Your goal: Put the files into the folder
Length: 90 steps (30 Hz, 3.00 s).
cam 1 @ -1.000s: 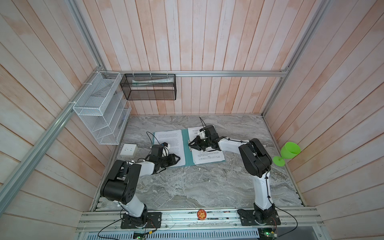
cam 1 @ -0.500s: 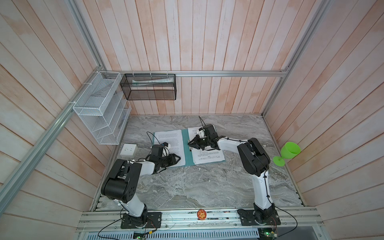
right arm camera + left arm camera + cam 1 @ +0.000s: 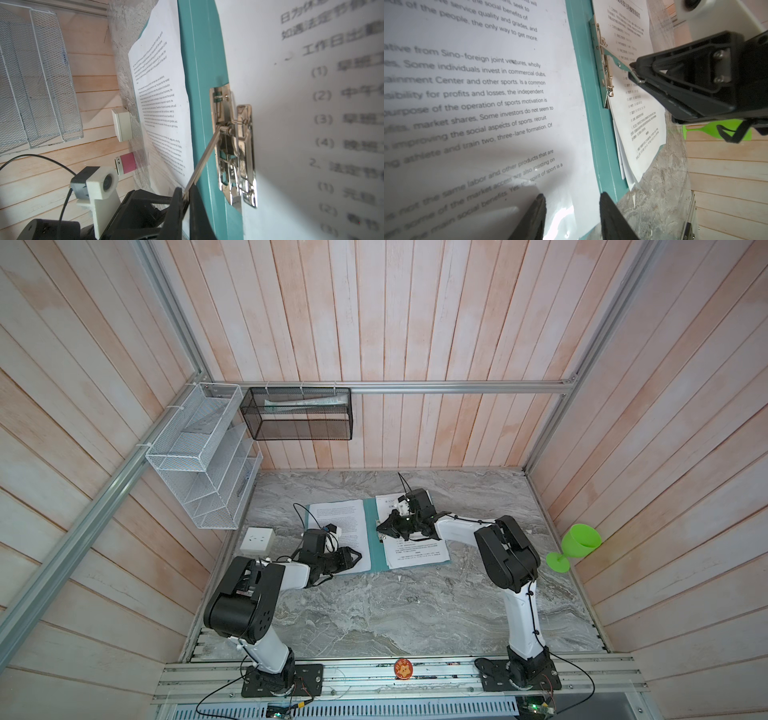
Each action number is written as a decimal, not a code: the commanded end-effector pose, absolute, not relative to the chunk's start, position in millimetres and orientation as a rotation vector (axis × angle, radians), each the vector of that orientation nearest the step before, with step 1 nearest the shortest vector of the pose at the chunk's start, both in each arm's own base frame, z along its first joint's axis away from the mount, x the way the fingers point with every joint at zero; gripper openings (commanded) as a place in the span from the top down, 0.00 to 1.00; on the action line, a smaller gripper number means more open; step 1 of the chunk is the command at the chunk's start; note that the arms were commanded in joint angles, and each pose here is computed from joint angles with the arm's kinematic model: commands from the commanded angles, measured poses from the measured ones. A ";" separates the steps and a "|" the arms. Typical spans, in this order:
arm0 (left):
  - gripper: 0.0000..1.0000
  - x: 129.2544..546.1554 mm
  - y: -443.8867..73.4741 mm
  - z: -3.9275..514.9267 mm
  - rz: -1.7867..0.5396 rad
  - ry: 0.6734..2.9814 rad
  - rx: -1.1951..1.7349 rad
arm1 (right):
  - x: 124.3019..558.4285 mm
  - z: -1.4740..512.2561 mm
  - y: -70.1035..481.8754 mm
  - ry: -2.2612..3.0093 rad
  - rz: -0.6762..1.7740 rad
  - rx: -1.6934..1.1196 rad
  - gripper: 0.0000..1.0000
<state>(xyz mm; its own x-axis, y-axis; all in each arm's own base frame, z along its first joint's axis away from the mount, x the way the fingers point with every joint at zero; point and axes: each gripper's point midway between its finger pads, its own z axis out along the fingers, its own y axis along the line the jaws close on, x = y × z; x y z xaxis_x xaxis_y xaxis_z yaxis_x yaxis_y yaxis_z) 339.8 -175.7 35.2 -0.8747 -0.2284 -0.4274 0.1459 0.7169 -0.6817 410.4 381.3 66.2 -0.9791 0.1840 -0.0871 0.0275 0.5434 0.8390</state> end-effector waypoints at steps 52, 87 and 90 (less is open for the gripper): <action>0.57 331.8 -158.1 -4.9 -0.918 2.575 -0.160 | 381.1 -57.6 305.4 2.886 0.815 0.172 1.00; 0.53 337.5 -160.2 1.1 -0.920 2.586 -0.150 | 349.0 -2.2 361.6 2.788 1.385 0.247 0.99; 0.46 346.9 -163.0 24.3 -0.926 2.540 -0.121 | 360.4 16.9 358.4 2.738 1.366 0.216 0.90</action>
